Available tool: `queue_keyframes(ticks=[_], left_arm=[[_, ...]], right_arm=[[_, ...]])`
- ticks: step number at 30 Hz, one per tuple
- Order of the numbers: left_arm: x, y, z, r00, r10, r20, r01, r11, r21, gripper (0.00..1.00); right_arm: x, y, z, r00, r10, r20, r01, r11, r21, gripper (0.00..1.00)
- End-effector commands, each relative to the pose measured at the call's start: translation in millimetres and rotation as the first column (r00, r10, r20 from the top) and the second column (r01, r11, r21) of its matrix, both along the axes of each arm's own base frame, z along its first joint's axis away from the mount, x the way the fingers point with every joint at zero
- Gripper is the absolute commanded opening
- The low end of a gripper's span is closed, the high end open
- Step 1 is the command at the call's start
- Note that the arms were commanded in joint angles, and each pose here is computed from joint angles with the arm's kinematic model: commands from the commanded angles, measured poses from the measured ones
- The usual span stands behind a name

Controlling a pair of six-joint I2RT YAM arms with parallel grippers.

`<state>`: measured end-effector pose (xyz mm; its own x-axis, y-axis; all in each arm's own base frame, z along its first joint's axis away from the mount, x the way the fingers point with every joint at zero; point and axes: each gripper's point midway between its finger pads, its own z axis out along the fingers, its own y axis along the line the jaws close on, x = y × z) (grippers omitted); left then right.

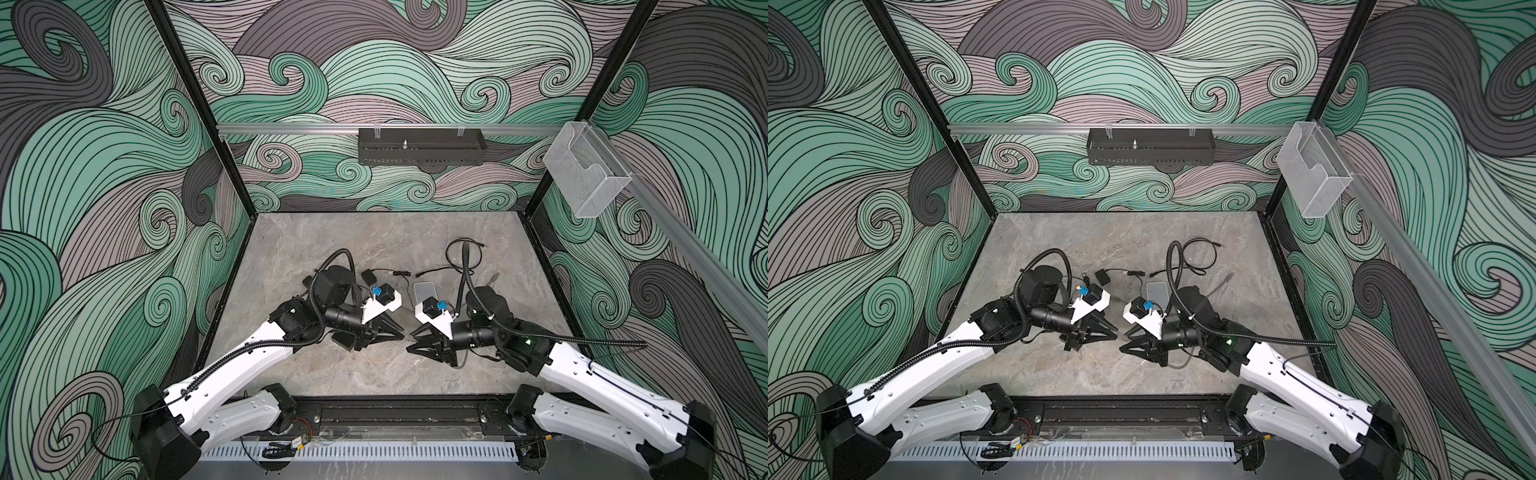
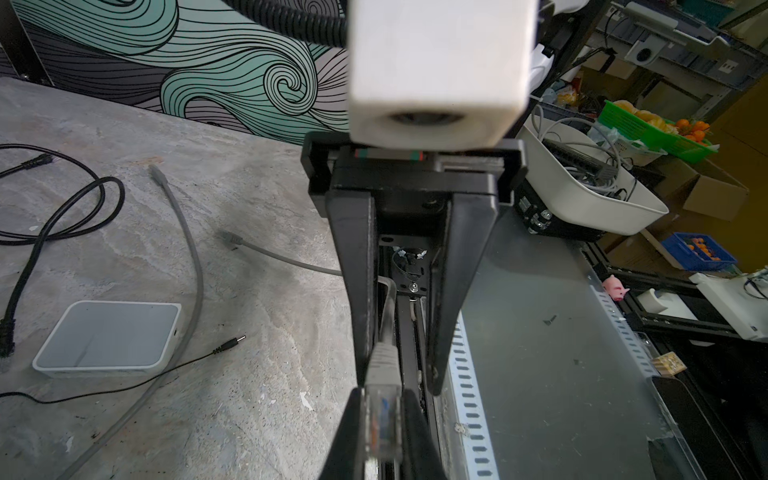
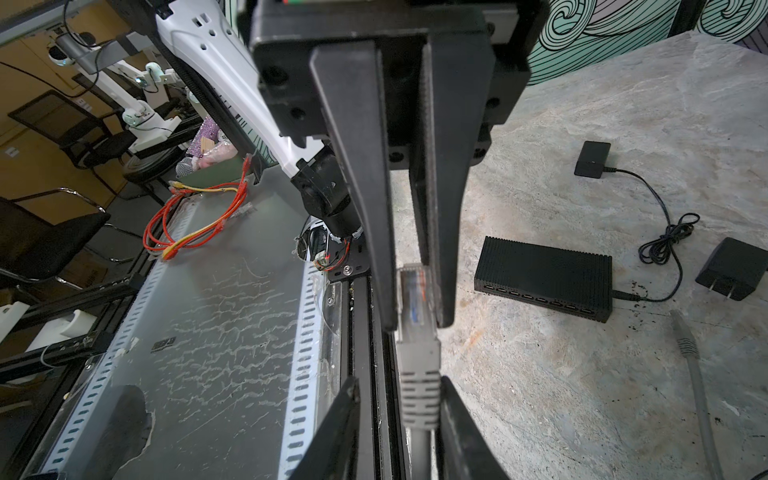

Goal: Insert the plug into the switch port

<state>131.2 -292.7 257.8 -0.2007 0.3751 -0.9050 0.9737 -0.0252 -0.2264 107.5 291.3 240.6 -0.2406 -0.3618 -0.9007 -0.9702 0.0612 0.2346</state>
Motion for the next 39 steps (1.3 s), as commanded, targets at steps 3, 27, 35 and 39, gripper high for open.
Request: queue_keyframes(ticks=[3,27,35,39], left_arm=[[-4,-2,21,0.998,-0.05,0.04,0.052,0.997,-0.055,0.0],[-3,-4,17,0.998,-0.054,0.01,0.055,0.998,-0.041,0.01],[89,37,14,0.839,0.524,-0.148,-0.527,0.85,0.027,0.99],[138,83,-13,0.523,0.785,-0.332,-0.788,0.594,0.162,0.96]], right_arm=[[-5,-3,12,1.0,0.006,0.01,-0.006,1.0,0.022,0.3],[-11,-3,19,0.999,0.036,-0.012,-0.036,0.999,0.016,0.0],[18,-12,-8,0.989,-0.146,0.019,0.147,0.985,-0.085,0.0],[46,-16,-36,0.953,-0.301,0.024,0.301,0.942,-0.149,0.0]])
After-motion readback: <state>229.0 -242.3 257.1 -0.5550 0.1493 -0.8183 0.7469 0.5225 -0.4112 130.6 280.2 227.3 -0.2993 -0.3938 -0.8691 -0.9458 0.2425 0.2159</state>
